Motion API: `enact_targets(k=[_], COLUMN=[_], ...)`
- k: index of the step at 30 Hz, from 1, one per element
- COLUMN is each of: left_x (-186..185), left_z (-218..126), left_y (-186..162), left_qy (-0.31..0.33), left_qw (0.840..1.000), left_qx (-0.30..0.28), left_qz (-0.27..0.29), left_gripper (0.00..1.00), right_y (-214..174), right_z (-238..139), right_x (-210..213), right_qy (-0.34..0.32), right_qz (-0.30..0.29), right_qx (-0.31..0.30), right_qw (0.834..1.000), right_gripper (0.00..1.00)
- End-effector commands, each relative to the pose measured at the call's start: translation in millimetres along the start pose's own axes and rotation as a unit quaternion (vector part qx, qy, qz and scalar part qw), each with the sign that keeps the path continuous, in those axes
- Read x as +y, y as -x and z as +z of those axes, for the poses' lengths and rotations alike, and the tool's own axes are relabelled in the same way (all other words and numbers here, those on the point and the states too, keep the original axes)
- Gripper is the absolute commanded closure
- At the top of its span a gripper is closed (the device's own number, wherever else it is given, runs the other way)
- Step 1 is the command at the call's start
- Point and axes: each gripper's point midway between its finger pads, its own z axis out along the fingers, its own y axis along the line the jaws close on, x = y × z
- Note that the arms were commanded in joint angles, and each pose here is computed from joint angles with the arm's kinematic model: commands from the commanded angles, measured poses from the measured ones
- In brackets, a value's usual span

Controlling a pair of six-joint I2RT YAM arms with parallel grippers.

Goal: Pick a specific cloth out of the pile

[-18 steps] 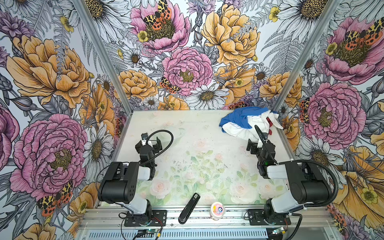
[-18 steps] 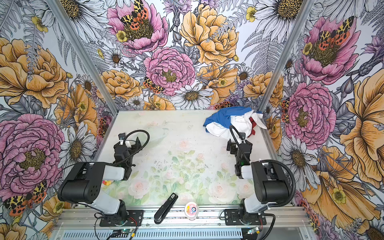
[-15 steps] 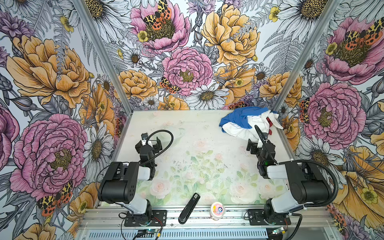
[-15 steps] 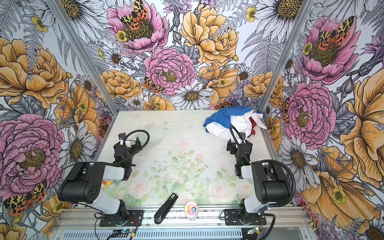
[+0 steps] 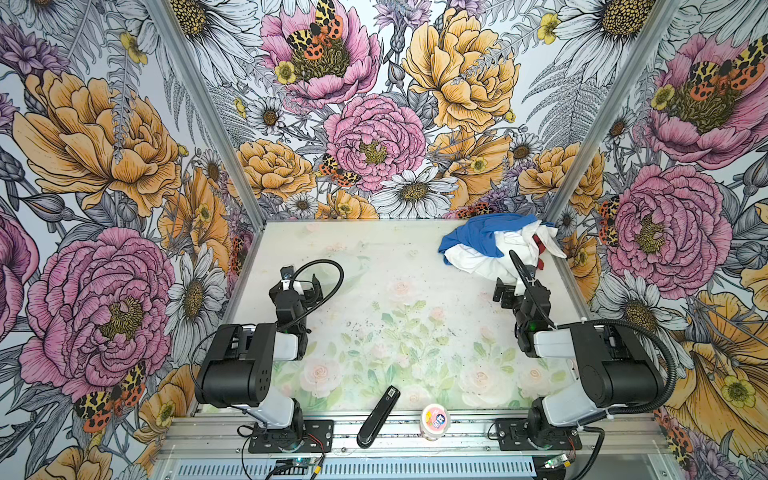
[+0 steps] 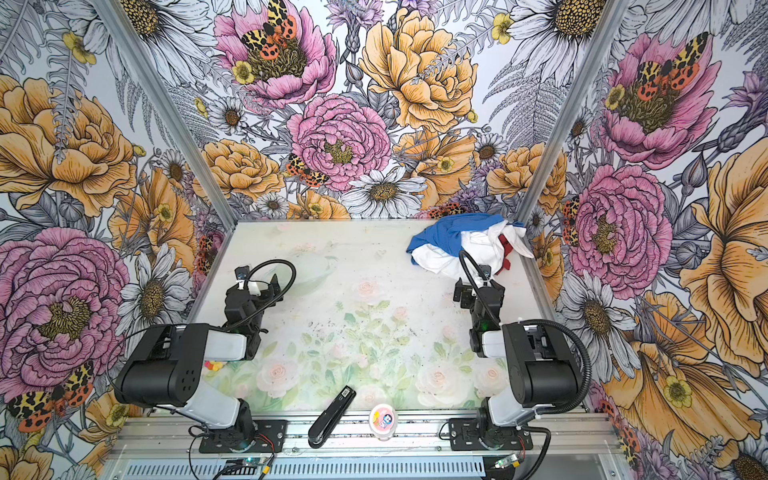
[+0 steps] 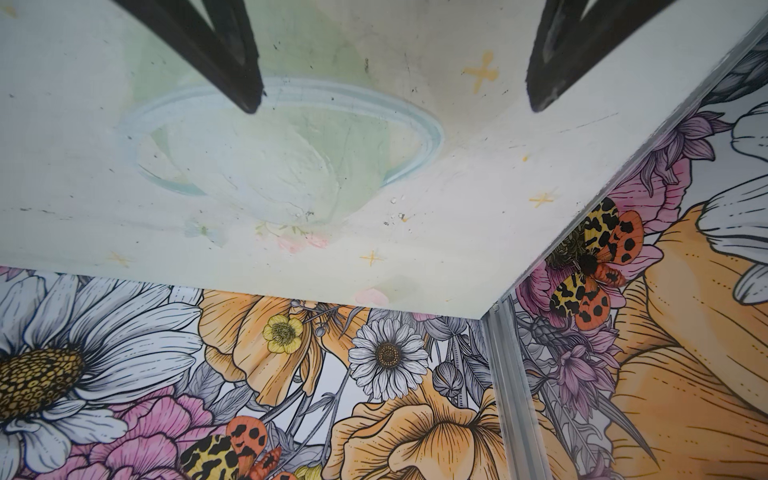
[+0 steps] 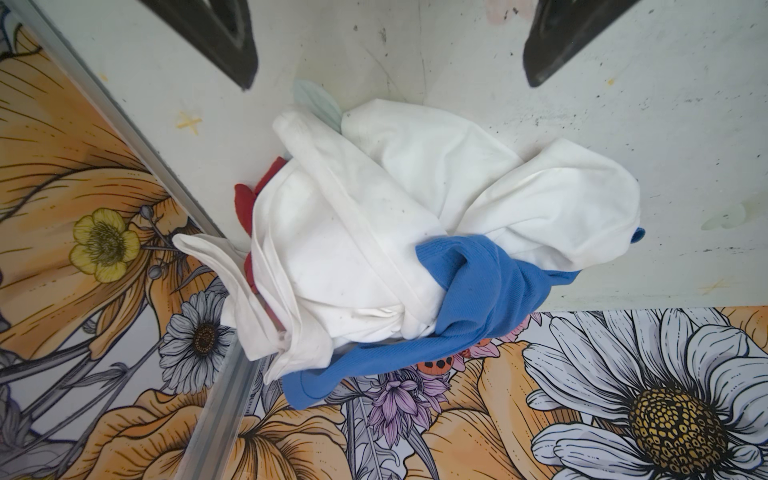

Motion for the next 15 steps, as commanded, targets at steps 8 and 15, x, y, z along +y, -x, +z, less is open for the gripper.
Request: enact_targets(k=[8,15], left_x=[-4.8,-23.9], left_z=[2.1,-11.0], left_y=[8.6,16.2], left_qy=[-0.015,-0.026], left_qw=[1.000,0.999], left_qx=[-0.010,-0.031], left_qz=[-0.008,0.034], left_gripper=[0.01,0.01], right_y=[14.6,29.1], right_z=[2.5,-15.5], right_x=[-1.1,1.5], right_qy=[-0.004,0.009], right_qz=[-0.001,-0.005], right_qx=[-0.020,-0.058], right_qw=[1.000,0.998], right_gripper=[0.00,0.01])
